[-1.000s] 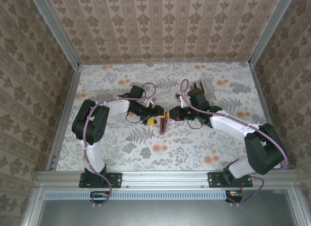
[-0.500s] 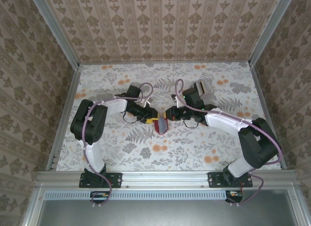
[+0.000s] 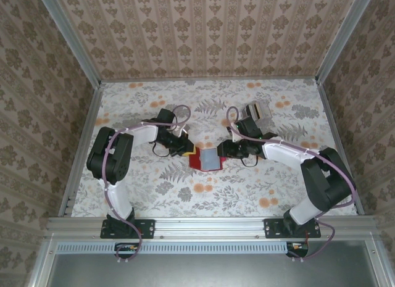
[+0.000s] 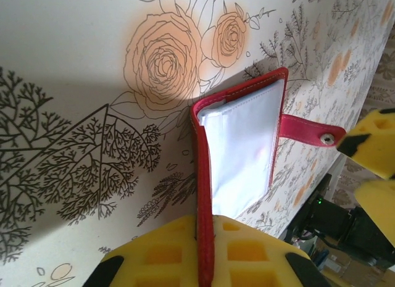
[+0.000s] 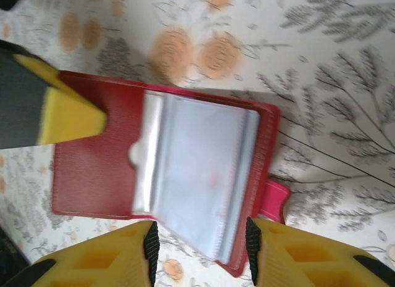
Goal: Put the credit cards into the card holder
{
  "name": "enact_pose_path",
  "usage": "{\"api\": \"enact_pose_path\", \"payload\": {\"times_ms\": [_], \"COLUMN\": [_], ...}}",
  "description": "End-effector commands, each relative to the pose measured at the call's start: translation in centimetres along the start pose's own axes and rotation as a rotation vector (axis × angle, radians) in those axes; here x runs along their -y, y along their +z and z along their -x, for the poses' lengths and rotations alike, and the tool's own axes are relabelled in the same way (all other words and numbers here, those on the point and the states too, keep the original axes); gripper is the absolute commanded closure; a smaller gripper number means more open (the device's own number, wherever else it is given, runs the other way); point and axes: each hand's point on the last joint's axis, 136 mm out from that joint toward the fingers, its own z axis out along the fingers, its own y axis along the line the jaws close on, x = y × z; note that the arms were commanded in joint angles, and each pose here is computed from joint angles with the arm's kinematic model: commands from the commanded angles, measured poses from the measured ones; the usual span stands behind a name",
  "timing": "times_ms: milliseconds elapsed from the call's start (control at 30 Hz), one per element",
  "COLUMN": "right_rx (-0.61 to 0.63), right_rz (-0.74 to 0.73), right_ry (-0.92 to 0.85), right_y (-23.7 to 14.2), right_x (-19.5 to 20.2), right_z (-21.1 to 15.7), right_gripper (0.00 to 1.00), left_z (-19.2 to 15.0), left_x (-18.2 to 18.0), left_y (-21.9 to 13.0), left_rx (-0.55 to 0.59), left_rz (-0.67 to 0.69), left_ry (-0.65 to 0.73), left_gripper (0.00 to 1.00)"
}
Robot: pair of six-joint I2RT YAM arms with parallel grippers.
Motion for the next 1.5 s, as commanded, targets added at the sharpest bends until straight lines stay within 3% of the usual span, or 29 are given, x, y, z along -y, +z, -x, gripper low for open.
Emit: {"api": "enact_pose_path", "payload": {"times_ms": [0, 333, 633, 900, 1067, 1167, 1267, 1367, 1467], "right_rx": [-0.109, -0.205, -0.238, -0.242, -0.249, -0.241, -0.251, -0.241, -0.245], "right_rz": [-0.024, -0.004, 0.184, 0.244, 0.284, 0.285, 0.261, 0.238, 0.406], "right_ry": [0.059, 0.098, 0.069, 0.060, 0.052, 0.043, 0.053, 0.052, 0.029], "right_y": [1.0, 3.0, 3.9, 4.1, 3.9, 3.7, 3.9, 3.9, 2.9], "right_x": [1.9, 2.4, -0.5, -1.2, -1.8, -1.9, -1.5, -1.0, -3.7], "right_z": [-2.4, -3.1, -2.8, -2.9, -3.0, -2.8, -3.1, -3.1, -3.1], "right_gripper": [0.55, 0.59, 0.57, 0.60, 0.56, 0.59, 0.62, 0.58, 0.52], "left_z": [-0.7, -2.0, -1.9, -1.7, -1.6, -1.7, -1.7, -1.5, -1.0], "left_x": [-1.4, -4.6, -5.1, -5.2, -5.0, -4.9, -3.8, -2.4, -1.1], "left_y": [0.4, 1.4, 1.4, 1.5, 1.5, 1.5, 1.4, 0.8, 0.1], "left_rx": [-0.023, -0.059, -0.058, -0.048, -0.043, -0.042, -0.044, -0.035, -0.021], "left_rz": [0.038, 0.099, 0.117, 0.118, 0.109, 0.107, 0.048, 0.007, -0.010], "left_ry": [0.006, 0.003, 0.011, 0.005, -0.002, -0.005, -0.012, -0.014, -0.007], "left_gripper": [1.00, 1.00, 1.00, 1.00, 1.00, 1.00, 0.99, 0.99, 1.00]}}
